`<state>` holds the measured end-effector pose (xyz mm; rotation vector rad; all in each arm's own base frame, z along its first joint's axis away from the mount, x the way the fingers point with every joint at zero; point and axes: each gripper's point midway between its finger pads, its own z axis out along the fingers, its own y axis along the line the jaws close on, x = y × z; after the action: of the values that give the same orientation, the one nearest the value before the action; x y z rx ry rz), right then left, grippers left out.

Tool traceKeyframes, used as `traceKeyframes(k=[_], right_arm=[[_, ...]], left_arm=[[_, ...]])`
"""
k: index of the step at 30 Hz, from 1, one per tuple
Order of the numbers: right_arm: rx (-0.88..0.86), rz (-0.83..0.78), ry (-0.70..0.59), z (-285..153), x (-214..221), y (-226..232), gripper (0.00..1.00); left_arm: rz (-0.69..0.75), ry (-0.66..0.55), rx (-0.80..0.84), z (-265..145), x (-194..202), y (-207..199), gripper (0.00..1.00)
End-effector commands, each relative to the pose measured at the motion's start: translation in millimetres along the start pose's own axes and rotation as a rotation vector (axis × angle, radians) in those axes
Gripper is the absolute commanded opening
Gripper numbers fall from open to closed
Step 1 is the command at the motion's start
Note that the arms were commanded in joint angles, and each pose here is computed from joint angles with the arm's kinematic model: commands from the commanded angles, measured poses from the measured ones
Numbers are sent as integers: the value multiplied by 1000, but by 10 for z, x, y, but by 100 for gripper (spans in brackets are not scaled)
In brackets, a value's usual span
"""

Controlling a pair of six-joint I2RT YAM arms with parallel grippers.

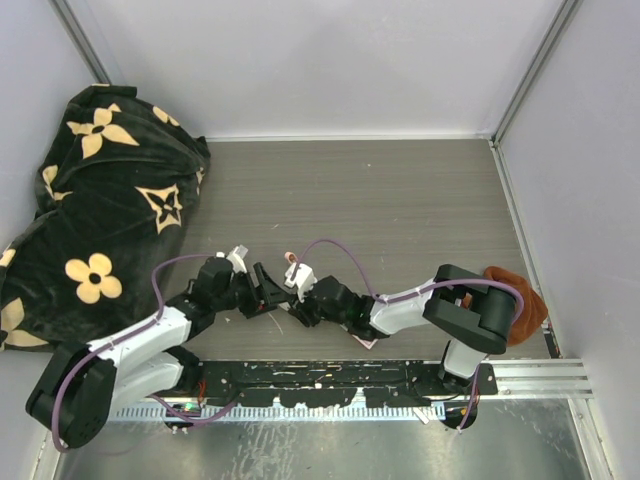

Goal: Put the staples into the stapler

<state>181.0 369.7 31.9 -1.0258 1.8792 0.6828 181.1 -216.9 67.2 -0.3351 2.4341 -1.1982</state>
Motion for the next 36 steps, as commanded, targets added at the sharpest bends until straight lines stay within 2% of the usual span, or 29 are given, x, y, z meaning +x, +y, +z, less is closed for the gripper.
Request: traceKeyframes(k=[1,9,12,17,27,32,36], right_arm=[[-43,22,-152,-67,-431,96,1],[-59,33,-179,-120,-470,124,1],[-65,36,-182,-128,-479,135,1],[-79,40,-189,-132,-497,159,1],[-90,47,-211,-159,-554,181,1],[-93,64,-229,-167,-586,189,1],[-95,76,-256,-197,-653,193,1]], left_arm=[[10,-16,98,31,-93,-219,66],[2,-31,26,72,-99,-44,63],[3,-47,-15,70,-106,55,68],[7,-37,-3,86,-98,33,69],[-22,-3,85,129,-73,-135,53],[-48,11,111,126,-46,-174,51],[-58,35,98,142,7,-122,55]])
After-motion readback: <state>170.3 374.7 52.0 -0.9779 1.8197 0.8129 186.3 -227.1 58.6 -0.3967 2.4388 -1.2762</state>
